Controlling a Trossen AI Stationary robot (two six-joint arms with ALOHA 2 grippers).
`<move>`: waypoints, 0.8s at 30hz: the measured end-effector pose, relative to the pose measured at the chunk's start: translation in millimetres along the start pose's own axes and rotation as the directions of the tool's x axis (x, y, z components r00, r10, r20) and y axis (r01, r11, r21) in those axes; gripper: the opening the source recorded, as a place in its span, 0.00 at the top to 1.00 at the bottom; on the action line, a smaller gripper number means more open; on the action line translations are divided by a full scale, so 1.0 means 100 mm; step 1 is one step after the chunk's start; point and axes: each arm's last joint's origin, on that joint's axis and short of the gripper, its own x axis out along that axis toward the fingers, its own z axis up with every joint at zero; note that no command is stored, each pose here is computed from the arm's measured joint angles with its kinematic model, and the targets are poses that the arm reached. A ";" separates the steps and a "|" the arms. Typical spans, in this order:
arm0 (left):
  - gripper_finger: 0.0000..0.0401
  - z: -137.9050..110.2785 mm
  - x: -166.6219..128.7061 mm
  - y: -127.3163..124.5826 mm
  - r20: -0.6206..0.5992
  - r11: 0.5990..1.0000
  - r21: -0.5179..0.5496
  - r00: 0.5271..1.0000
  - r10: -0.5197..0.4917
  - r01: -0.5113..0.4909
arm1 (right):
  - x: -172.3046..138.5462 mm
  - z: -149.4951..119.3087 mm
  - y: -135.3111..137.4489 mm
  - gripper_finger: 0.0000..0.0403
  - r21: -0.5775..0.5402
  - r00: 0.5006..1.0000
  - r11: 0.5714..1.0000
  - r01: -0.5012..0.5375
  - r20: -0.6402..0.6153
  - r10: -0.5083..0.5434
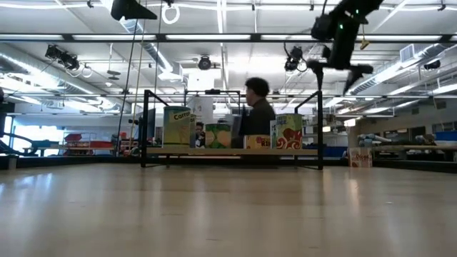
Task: Pick and place cans onto a shelf
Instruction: Put the red can on the shelf
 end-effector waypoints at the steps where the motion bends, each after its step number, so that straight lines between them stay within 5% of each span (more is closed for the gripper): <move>1: 0.06 0.00 0.02 0.02 -0.001 1.000 0.001 1.000 0.009 -0.009 | 0.08 -0.03 -0.04 0.13 0.058 1.000 0.998 0.023 -0.017 -0.022; 8: 0.06 -0.03 0.04 0.16 -0.049 0.996 0.075 0.998 0.050 -0.046 | 0.49 -0.25 -0.25 0.13 0.296 0.988 0.942 0.155 -0.062 -0.143; 15: 0.06 0.01 0.06 0.21 -0.017 0.987 0.145 0.997 0.077 -0.074 | 0.69 -0.30 -0.23 0.13 0.508 0.976 0.834 0.215 -0.076 -0.205; 24: 0.06 0.11 0.14 0.33 0.081 0.979 0.124 0.985 0.151 -0.160 | 1.03 -0.51 -0.14 0.13 0.685 0.915 0.625 0.375 -0.166 -0.367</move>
